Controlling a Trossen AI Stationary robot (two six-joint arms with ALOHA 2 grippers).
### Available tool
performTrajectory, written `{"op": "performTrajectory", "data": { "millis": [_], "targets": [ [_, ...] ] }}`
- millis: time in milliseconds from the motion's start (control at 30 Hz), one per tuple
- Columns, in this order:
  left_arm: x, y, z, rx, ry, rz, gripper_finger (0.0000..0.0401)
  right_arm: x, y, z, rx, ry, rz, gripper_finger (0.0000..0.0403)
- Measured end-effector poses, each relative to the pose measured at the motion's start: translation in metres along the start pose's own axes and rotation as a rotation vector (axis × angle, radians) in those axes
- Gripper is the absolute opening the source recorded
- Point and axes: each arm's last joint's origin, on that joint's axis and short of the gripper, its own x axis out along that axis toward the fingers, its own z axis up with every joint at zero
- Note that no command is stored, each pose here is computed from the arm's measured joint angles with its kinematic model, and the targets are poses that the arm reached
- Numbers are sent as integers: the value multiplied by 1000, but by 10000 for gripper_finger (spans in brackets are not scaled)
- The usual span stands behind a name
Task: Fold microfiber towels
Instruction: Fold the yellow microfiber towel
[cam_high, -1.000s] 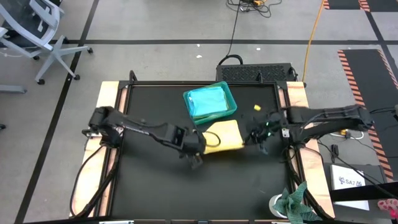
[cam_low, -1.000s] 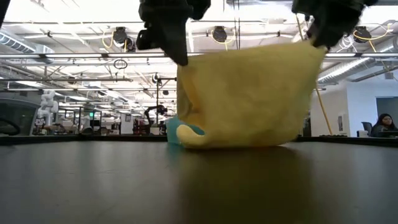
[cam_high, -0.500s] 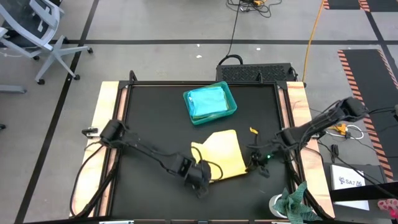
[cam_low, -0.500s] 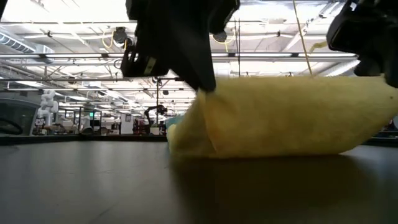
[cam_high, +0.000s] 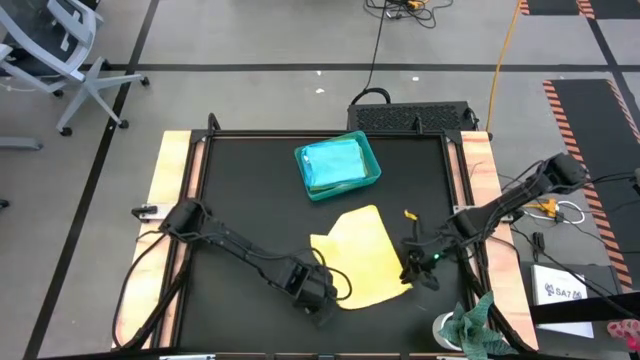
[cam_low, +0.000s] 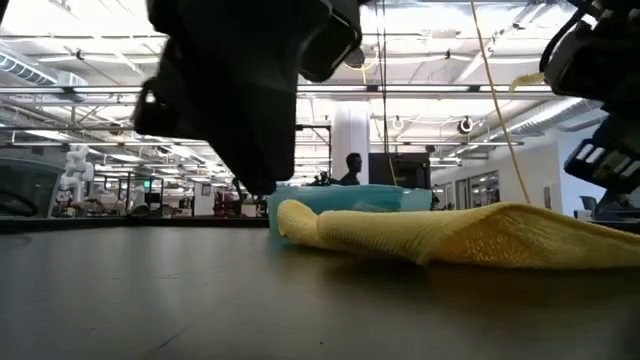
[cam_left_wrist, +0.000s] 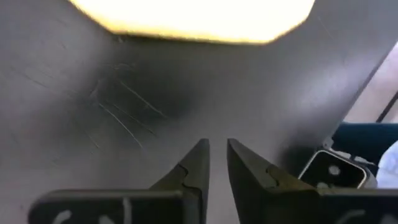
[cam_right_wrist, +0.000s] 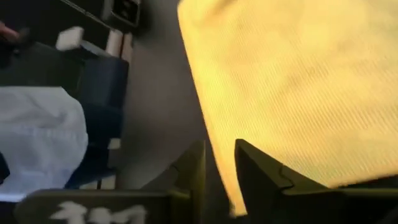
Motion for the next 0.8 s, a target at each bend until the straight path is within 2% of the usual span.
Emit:
{"op": "performTrajectory", "data": {
  "millis": [167,233,367,567,800],
  "targets": [
    [-5,-1,0,-10,-145,51,57,-6,12,10,-25,-99,124,110],
    [-9,0,3,-19,-230,84,57,-8,14,14,-59,-155,128,114],
    [-12,5,15,-68,-345,130,58,-11,4,22,-76,-279,-11,99],
    [-17,18,40,-132,-453,178,58,-19,-10,37,-41,-433,-157,12],
    [-29,33,64,-176,-536,233,58,-25,-12,57,-67,-544,-302,1]
  ]
}}
